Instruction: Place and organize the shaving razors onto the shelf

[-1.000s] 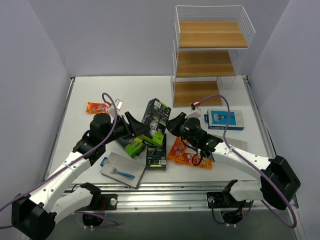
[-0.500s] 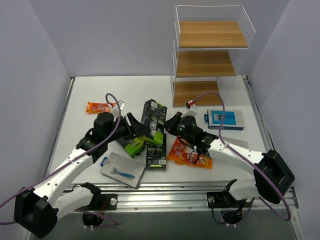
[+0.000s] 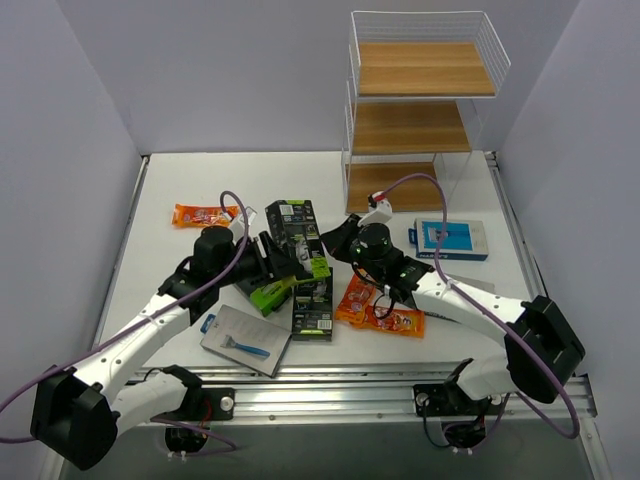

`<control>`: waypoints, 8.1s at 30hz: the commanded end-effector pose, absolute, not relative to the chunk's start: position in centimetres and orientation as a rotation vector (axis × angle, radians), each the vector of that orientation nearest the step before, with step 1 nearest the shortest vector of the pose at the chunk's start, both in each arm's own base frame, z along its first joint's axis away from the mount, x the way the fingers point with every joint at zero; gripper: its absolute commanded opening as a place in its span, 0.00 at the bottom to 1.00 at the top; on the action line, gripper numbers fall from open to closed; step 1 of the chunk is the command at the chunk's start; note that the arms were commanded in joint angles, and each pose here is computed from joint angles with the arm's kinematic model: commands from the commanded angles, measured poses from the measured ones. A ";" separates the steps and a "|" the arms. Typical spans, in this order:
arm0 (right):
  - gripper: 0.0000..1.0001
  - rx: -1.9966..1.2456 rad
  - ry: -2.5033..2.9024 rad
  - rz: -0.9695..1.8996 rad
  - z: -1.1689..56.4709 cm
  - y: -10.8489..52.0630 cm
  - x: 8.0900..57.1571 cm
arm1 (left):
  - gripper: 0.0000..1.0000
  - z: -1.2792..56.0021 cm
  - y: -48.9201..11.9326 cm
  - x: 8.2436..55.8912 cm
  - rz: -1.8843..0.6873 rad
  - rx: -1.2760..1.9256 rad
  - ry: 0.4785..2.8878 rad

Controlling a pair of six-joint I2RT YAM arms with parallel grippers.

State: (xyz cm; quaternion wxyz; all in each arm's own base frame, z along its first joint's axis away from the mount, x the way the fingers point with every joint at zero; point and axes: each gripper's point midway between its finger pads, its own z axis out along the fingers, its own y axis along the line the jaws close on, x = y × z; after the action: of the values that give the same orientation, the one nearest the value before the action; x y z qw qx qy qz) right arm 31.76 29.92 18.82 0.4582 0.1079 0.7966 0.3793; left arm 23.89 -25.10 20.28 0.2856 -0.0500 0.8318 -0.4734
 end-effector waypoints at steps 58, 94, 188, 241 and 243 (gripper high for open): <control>0.76 0.491 1.522 1.573 29.5 31.7 25.6 | 0.02 36.7 -21.4 27.1 -1.679 -0.343 1.363; 0.77 0.424 1.458 1.622 31.8 34.0 26.4 | 0.02 35.1 -22.5 26.1 -1.796 -0.363 1.369; 0.00 0.599 1.435 1.458 30.7 28.8 28.4 | 0.69 27.4 -25.3 26.6 -1.657 -0.280 1.686; 0.00 0.555 1.401 1.290 40.8 21.5 29.2 | 0.94 30.9 -13.0 30.9 -0.714 -0.058 1.849; 0.00 0.505 1.352 1.289 43.9 21.0 28.7 | 0.94 30.4 -12.5 30.8 -0.637 -0.038 1.844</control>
State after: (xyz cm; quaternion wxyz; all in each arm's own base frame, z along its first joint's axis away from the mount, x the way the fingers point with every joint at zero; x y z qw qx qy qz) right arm 30.67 22.39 33.51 0.5110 0.2525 0.6622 0.4864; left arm 30.82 -14.27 28.89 0.5145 -0.0319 0.7898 -0.3322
